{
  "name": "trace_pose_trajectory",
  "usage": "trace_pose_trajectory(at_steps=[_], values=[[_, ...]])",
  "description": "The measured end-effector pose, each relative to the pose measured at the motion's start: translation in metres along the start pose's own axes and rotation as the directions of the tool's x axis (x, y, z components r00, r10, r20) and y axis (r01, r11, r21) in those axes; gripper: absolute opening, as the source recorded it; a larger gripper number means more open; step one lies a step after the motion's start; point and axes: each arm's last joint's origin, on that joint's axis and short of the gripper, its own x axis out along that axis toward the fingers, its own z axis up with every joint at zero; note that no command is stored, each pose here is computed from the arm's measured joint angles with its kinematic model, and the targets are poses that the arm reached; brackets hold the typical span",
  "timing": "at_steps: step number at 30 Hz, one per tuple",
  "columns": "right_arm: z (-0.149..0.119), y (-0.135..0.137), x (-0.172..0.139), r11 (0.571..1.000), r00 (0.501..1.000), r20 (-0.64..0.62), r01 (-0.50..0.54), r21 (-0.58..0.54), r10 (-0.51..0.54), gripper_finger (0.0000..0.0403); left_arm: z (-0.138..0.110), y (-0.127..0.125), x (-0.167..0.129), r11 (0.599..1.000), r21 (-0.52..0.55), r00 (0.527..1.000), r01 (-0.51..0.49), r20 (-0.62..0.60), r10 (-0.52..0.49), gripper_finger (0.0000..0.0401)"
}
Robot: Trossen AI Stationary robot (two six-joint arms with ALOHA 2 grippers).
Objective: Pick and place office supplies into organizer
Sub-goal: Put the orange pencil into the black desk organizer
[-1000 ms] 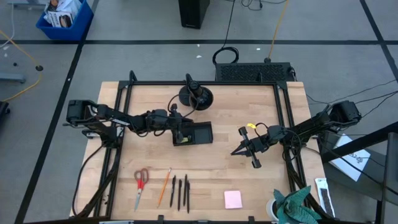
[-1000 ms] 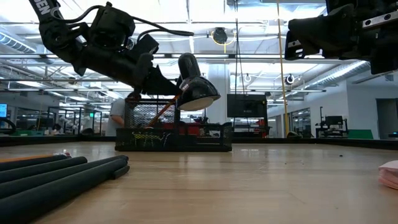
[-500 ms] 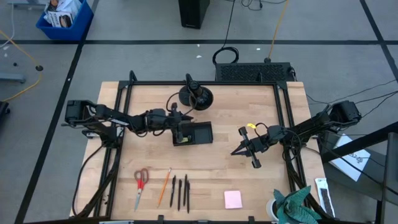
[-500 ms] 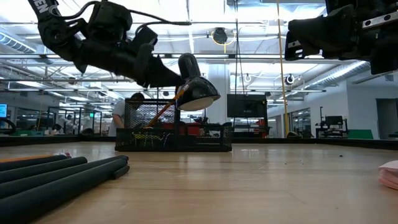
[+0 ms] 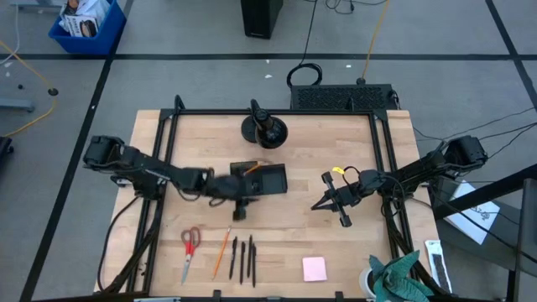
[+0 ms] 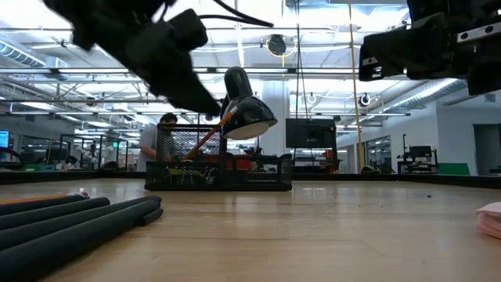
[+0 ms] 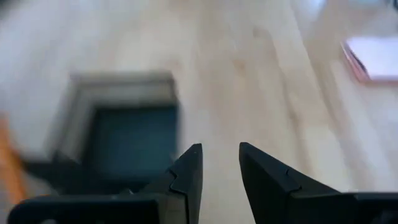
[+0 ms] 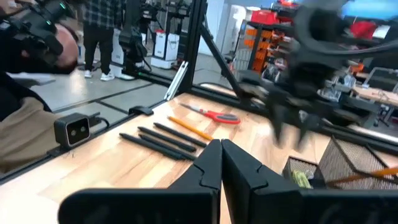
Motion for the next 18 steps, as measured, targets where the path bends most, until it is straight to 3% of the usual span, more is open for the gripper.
trace_pose_trajectory(at_steps=[5, 10, 15, 18], values=[[-0.001, 0.0, 0.0, 1.0, 1.0, -0.005, -0.001, 0.009, 0.001, 0.0, -0.002, -0.054, -0.022, 0.971, -0.226, 0.977, -0.073, -0.211, 0.024, 0.0111], [0.0, 0.0, 0.0, 1.0, 1.0, 0.0, 0.001, 0.024, -0.001, 0.0, -0.001, -0.098, -0.044, 0.918, -0.379, 0.976, -0.116, -0.215, 0.035, 0.0111], [0.002, 0.0, 0.0, 1.0, 1.0, 0.016, 0.004, 0.027, -0.004, 0.0, -0.007, -0.115, -0.048, 0.844, -0.497, 0.963, -0.201, -0.256, 0.079, 0.0111], [0.003, 0.0, 0.0, 1.0, 1.0, 0.026, 0.005, 0.027, -0.006, 0.0, -0.022, -0.114, -0.039, 0.811, -0.504, 0.917, -0.298, -0.386, 0.097, 0.0111]])
